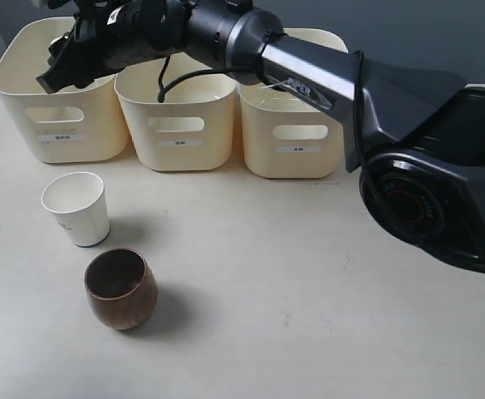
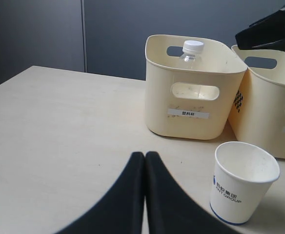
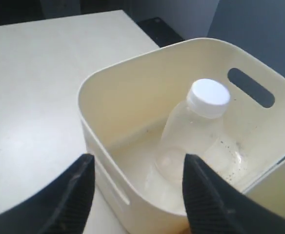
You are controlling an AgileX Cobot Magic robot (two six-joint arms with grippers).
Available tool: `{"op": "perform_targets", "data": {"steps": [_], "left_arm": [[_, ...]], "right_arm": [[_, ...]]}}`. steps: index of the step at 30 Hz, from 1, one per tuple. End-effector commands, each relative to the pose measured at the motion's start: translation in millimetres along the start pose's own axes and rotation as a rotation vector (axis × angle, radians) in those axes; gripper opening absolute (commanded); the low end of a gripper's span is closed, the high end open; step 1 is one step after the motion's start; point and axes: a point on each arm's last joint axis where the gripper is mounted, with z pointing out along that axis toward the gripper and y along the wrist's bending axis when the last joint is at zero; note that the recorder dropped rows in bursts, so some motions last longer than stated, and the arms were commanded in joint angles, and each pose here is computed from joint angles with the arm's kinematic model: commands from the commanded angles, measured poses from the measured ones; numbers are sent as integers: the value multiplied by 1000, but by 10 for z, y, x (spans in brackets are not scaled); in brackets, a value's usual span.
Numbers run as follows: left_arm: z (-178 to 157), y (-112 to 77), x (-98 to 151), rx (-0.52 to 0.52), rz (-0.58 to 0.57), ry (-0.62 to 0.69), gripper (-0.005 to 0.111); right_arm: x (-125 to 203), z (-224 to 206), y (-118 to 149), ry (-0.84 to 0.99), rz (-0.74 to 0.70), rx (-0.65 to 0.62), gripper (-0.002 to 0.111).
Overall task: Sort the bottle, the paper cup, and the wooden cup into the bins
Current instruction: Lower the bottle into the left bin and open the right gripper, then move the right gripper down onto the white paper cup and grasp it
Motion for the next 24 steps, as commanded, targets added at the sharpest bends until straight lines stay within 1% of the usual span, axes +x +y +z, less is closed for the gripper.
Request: {"op": "perform_targets", "data": {"steps": [1, 3, 6, 11, 13, 15, 18, 20, 24], "left_arm": [[-7, -4, -19, 4, 2, -13, 0], [-7, -4, -19, 4, 2, -13, 0], [-7, -4, -19, 4, 2, -13, 0], [-7, -4, -19, 4, 2, -13, 0], [-7, -4, -19, 4, 2, -13, 0], [-7, -4, -19, 4, 2, -13, 0], [-7, -4, -19, 4, 2, -13, 0], [-7, -4, -19, 4, 2, -13, 0], [-7, -4, -19, 4, 2, -13, 0]], "right_arm": [[-204, -336, 75, 99, -101, -102, 53], [-204, -446, 141, 174, -133, -181, 53], [-149, -550, 233, 288, -133, -285, 53], [-96, -558, 445, 371, -179, -365, 53], [-83, -521, 620, 378, -243, -408, 53], [-71, -478, 814, 390, -315, -427, 53], [10, -391, 1003, 439, -408, -414, 53], [88, -321, 1077, 471, -450, -407, 53], [257, -161, 1131, 501, -461, -410, 53]]}}
